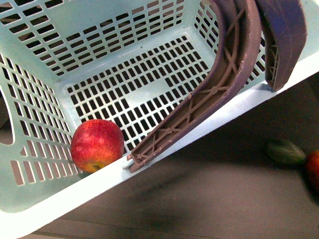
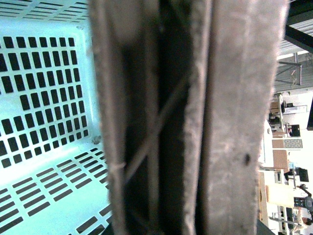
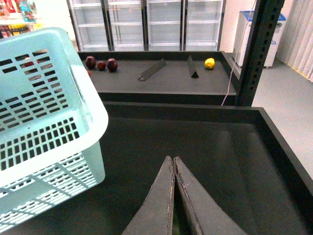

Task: Pick apple with right arm and hold basket with left

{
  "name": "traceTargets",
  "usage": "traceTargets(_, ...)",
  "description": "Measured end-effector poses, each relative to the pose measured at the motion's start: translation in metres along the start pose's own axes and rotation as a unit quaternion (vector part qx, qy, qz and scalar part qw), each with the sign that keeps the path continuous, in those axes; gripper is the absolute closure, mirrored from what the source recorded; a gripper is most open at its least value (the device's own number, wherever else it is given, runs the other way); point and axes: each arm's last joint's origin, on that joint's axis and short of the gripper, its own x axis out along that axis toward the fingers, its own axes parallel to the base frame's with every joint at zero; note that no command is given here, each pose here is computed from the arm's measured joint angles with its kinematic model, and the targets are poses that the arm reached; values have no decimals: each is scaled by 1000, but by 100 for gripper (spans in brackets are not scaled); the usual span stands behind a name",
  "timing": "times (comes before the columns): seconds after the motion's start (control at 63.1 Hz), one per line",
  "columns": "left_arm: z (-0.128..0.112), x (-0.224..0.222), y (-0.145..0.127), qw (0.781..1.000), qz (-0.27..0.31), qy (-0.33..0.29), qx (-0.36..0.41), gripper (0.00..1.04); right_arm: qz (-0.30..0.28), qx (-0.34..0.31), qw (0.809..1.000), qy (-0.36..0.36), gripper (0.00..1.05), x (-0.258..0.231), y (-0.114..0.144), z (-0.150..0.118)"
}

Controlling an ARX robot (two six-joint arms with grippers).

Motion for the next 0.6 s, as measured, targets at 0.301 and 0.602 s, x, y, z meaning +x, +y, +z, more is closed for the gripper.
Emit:
traceTargets(0.301, 0, 0, 0, 1000, 0, 0, -1, 90, 0, -1, 1000, -1, 98, 0, 0, 0)
traceTargets(0.602, 0, 0, 0, 1000, 0, 0, -1, 90, 0, -1, 1000, -1, 43, 0, 0, 0)
